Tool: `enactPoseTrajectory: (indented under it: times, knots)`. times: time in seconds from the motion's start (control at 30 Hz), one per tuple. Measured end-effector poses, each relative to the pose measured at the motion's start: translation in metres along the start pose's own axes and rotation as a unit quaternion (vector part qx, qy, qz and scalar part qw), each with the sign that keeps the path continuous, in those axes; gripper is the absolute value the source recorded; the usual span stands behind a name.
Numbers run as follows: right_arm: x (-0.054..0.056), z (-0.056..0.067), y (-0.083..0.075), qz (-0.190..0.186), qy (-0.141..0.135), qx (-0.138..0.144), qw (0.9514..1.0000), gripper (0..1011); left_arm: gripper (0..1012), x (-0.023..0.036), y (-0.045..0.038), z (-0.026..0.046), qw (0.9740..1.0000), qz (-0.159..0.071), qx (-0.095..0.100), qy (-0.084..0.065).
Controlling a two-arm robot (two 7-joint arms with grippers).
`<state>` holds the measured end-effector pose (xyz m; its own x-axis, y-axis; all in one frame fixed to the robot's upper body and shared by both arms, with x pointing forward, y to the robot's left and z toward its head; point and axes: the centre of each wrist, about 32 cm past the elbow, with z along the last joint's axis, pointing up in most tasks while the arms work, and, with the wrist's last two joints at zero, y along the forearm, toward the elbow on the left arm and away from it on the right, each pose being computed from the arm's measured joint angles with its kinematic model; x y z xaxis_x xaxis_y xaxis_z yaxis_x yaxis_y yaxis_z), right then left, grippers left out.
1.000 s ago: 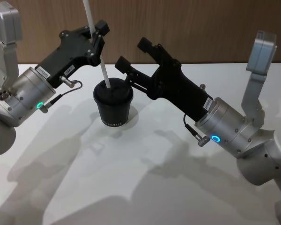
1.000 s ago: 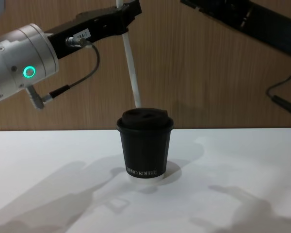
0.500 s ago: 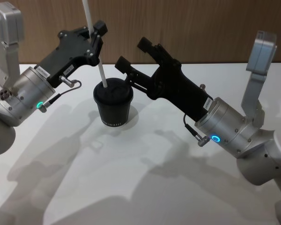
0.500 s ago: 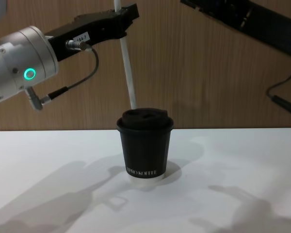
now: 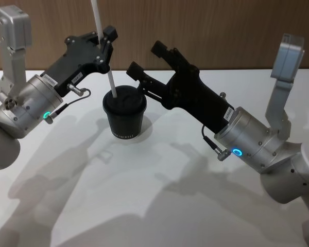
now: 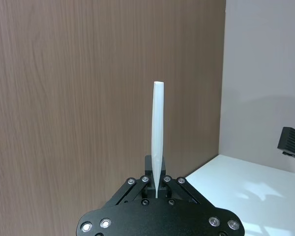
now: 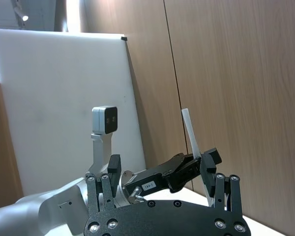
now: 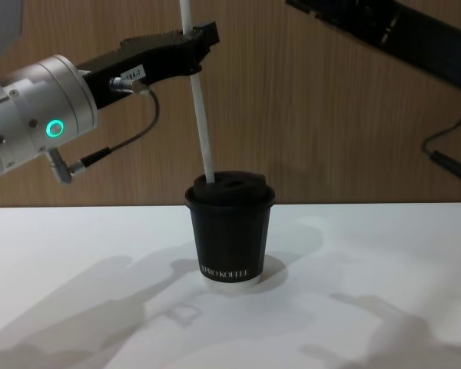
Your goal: Pick up the straw with one hand, pass it to the other hand, and insert it into the cup.
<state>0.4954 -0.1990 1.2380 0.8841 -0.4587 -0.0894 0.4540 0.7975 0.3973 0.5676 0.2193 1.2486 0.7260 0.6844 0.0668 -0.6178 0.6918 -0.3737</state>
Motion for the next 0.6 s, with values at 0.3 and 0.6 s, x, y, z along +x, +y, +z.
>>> enactPoseTrajectory:
  times: [0.3, 0.6]
  knots:
    - [0.0000, 0.0000, 0.0000, 0.000, 0.000, 0.000, 1.0000, 1001, 0, 0.0029, -0.0024, -0.0064, 1.0000, 0.003, -0.004, 0.003]
    - [0.0000, 0.0000, 0.0000, 0.000, 0.000, 0.000, 1.0000, 1001, 0, 0.0045, -0.0028, -0.0087, 1.0000, 0.005, -0.007, 0.004]
